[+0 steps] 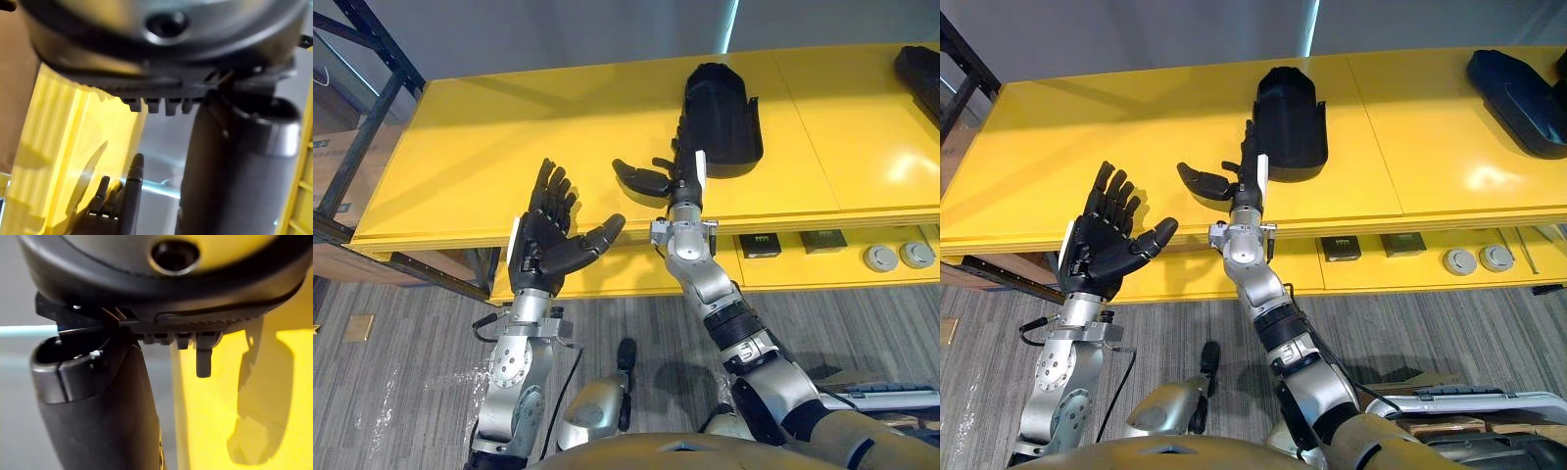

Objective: Walk over and take three plastic housings, then place them on the shelf

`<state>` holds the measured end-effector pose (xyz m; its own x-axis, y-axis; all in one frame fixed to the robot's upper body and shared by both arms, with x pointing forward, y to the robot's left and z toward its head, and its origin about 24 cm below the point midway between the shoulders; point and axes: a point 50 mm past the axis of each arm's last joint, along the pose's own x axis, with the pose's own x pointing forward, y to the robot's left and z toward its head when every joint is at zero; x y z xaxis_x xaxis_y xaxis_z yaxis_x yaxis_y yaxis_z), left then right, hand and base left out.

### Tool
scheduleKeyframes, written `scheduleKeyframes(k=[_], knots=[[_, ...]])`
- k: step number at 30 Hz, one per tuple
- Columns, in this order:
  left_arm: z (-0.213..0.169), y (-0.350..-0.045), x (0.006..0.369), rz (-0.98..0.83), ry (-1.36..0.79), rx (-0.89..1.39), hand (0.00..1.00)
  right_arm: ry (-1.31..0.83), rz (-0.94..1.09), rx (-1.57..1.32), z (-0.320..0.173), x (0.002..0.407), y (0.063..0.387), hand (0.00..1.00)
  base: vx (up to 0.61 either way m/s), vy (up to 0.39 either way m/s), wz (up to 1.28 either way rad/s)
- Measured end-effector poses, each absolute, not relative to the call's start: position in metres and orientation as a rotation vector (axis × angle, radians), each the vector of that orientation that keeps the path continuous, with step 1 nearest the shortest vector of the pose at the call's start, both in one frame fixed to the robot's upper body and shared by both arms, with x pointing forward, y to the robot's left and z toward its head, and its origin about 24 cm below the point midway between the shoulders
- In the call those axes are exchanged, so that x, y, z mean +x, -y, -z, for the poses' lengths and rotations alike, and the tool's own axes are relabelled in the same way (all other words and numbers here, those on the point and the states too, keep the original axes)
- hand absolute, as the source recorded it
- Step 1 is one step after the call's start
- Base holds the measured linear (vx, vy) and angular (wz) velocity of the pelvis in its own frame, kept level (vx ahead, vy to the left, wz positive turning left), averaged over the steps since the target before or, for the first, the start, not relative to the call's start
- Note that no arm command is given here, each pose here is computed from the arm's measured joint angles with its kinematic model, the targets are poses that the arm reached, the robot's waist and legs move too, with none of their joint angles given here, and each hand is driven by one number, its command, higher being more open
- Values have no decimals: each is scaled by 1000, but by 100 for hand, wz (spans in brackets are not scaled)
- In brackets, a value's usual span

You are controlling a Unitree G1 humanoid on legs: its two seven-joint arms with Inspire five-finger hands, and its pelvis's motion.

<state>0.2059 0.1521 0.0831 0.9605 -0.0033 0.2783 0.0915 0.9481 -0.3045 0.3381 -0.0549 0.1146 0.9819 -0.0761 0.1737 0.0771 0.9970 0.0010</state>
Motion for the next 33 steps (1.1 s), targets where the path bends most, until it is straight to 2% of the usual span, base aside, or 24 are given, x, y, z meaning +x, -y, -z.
scheduleKeyframes(k=[5,10,14,19,25,33], knots=[[-83,-150,206,53,275,-325,100,247,-39,12,-122,333,50,100,1,-53,-3],[-80,-151,205,43,262,-319,100,515,-168,67,-159,293,70,100,8,-51,-12],[-77,-158,203,10,247,-298,100,692,-154,126,-177,251,114,100,1,-64,-27],[-77,-163,203,-35,244,-293,100,606,-43,128,-149,230,161,100,7,-46,-30],[-81,-160,205,-20,260,-293,100,511,-143,132,-132,223,156,100,20,-46,-8],[-84,-156,205,-23,270,-266,100,405,-365,134,-115,217,128,100,28,-34,1]])
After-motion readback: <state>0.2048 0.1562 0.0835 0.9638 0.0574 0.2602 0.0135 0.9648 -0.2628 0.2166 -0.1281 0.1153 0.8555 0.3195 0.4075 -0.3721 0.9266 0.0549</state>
